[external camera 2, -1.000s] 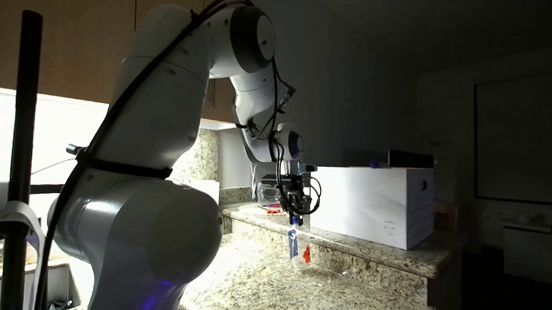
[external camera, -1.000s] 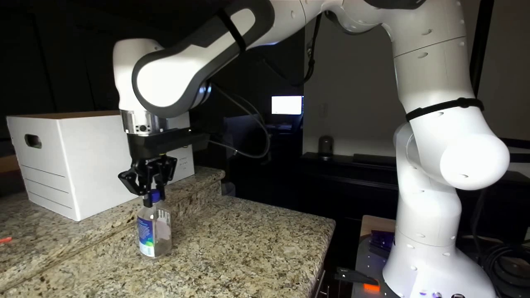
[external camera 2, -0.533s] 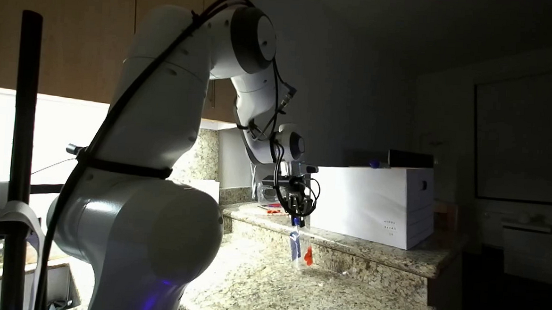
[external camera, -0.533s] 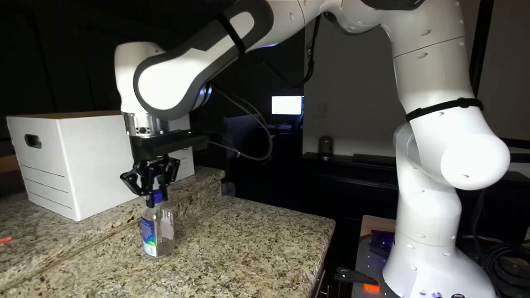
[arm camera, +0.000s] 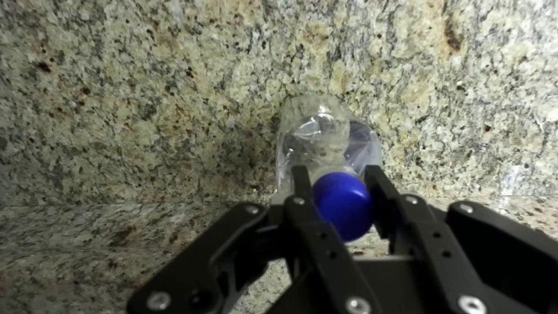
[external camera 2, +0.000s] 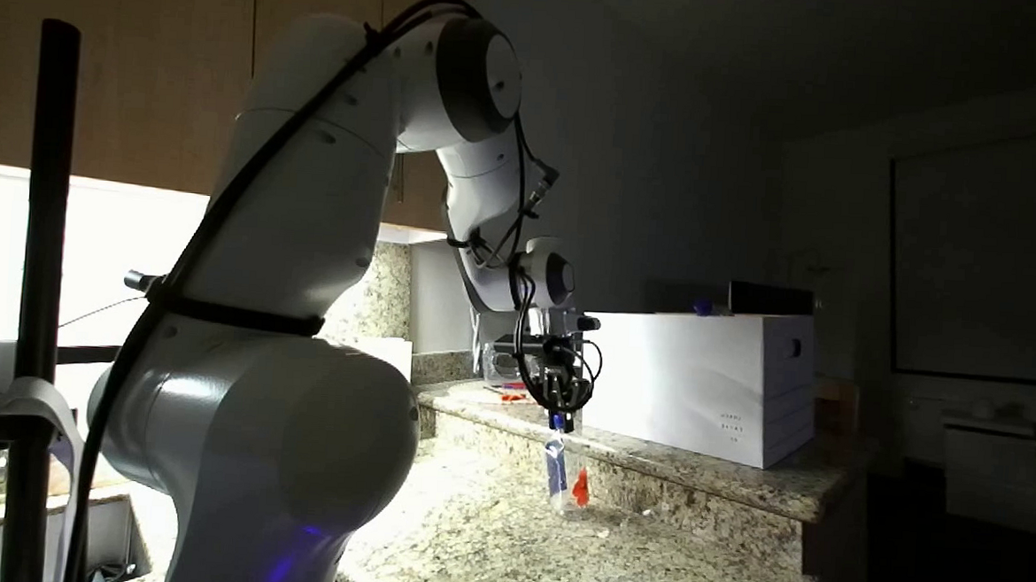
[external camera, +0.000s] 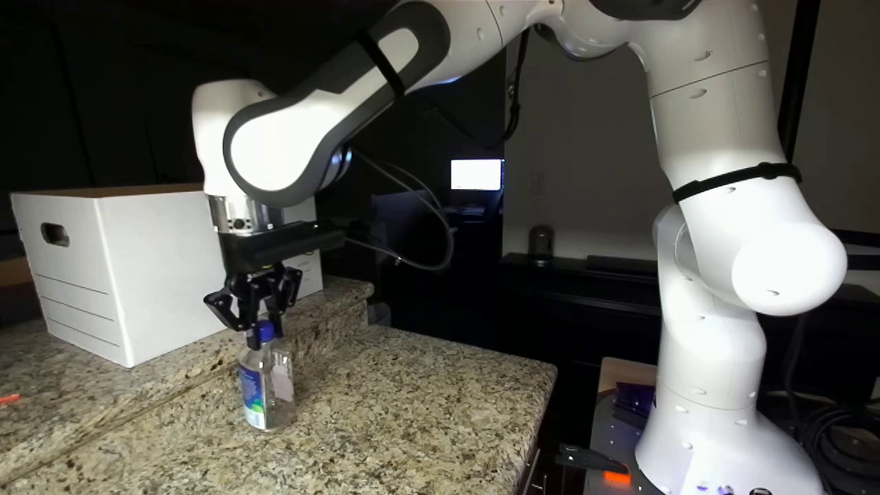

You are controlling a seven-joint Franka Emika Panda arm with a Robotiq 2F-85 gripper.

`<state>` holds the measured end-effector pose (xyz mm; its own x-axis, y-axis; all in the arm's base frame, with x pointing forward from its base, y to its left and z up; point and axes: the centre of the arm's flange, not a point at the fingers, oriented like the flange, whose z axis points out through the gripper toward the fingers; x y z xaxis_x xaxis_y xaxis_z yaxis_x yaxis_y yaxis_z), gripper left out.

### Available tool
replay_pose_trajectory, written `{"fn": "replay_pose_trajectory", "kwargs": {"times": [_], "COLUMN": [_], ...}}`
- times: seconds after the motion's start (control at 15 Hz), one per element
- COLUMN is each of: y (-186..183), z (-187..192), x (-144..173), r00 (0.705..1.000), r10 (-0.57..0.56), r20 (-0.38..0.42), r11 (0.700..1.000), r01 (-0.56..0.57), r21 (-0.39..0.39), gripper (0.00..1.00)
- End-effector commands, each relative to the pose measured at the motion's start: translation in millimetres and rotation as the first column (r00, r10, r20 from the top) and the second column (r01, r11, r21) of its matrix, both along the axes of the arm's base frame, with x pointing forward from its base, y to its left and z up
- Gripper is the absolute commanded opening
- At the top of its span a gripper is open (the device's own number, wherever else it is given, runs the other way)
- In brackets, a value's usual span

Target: Take two bottles out of the white storage box

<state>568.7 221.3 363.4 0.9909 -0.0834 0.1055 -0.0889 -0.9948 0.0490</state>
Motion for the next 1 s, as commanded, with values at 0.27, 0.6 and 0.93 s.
{"fn": "replay_pose_trajectory", "kwargs": {"times": [0.27,0.6,0.93], "y": [1,1,-25], "z": [-2,1,59], "x": [-4,-4,7], "r00": [1.000,1.000,0.999], "r10": [-0.026,-0.022,-0.003], "r20": [-0.006,-0.003,-0.049], "r11": [1.000,1.000,0.999], "r01": [0.026,0.022,0.001], "r21": [-0.017,-0.022,-0.043], "gripper": [0.85,1.00,1.00]}}
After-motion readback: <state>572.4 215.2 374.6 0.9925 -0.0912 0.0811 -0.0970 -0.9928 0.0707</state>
